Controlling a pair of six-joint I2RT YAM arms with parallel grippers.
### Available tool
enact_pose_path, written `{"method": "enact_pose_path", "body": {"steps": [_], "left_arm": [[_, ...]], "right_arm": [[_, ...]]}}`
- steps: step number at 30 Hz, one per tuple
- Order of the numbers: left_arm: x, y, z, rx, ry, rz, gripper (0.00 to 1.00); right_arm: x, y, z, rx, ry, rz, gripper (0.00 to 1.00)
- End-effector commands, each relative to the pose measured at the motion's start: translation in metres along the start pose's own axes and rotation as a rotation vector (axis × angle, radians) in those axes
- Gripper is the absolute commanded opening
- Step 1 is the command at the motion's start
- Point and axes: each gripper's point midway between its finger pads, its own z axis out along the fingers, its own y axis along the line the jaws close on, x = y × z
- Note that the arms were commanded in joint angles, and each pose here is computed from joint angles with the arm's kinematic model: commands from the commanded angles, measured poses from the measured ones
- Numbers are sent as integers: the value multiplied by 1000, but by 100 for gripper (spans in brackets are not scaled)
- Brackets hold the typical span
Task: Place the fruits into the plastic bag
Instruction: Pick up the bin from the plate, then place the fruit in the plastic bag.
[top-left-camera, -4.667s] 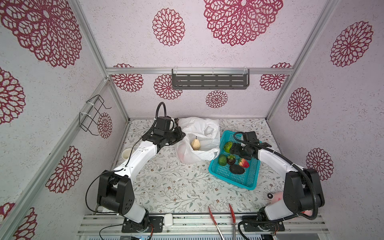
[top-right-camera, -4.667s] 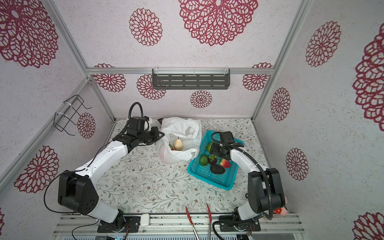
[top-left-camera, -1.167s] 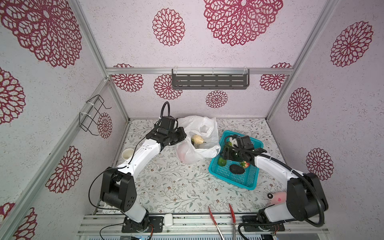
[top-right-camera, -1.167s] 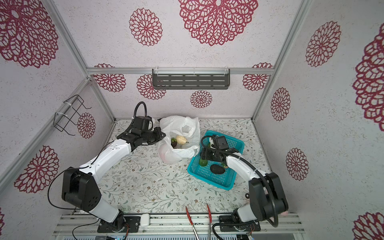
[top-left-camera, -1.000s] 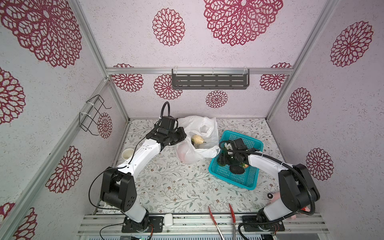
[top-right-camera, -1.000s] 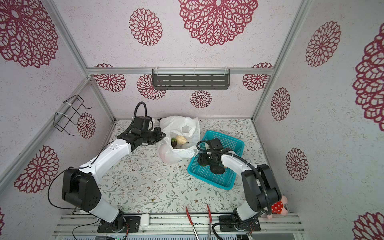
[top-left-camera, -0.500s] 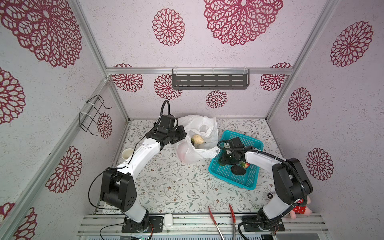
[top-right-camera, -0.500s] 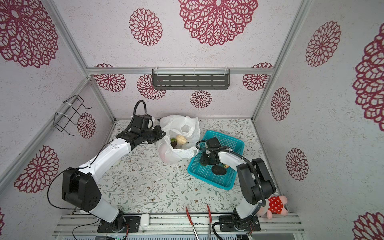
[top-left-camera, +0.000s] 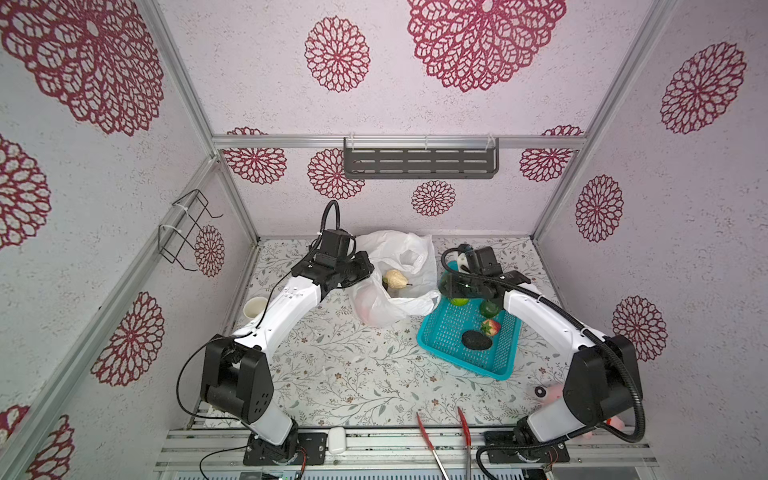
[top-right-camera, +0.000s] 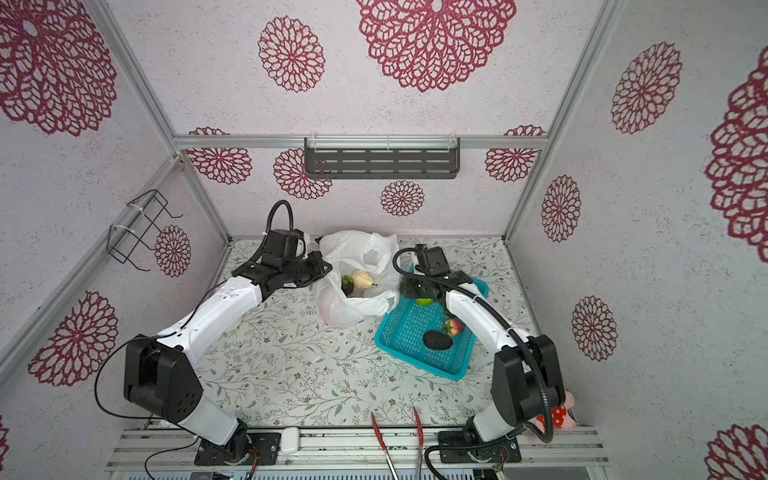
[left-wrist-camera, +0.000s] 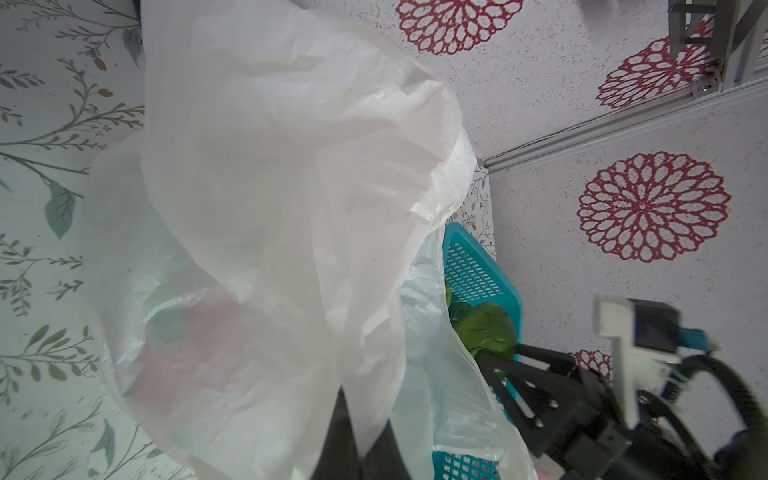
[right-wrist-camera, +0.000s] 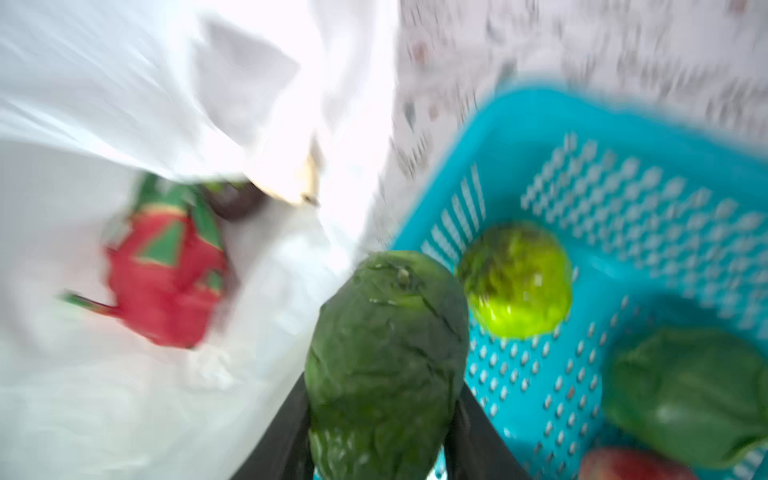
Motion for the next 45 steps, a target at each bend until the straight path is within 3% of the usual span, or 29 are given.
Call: {"method": "enact_pose_path", "body": {"steps": [1, 5, 9, 13, 17, 23, 32, 35, 39, 45], "left_arm": [[4, 1, 5, 5, 10, -6, 0], [4, 1, 4, 2, 7, -8, 0], [4, 2, 1, 1, 2, -10, 0], [6, 4, 2, -4, 7, -15, 0], [6, 3, 2, -3, 8, -15, 0], [5, 3, 0, -6, 2, -8, 0], [7, 6, 2, -13, 8, -13, 0], [7, 6, 2, -15, 9, -12, 0], [7, 6, 1, -16, 7, -8, 0], [7, 7, -1, -21, 6, 1, 0]], "right_arm": [[-20, 43, -5, -147, -47, -67, 39], [-8, 100, 11, -299, 7, -172, 41], [30, 138, 34, -433, 157, -221, 44], [66, 147, 61, -472, 312, -212, 50], [74, 148, 75, -463, 345, -193, 64], [52, 138, 65, -385, 251, -212, 82], [-8, 103, 19, -219, -76, -187, 83], [-31, 72, 0, -118, -198, -108, 83], [-47, 1, -21, 76, -323, 104, 84], [-33, -60, -25, 127, -338, 334, 84]]}}
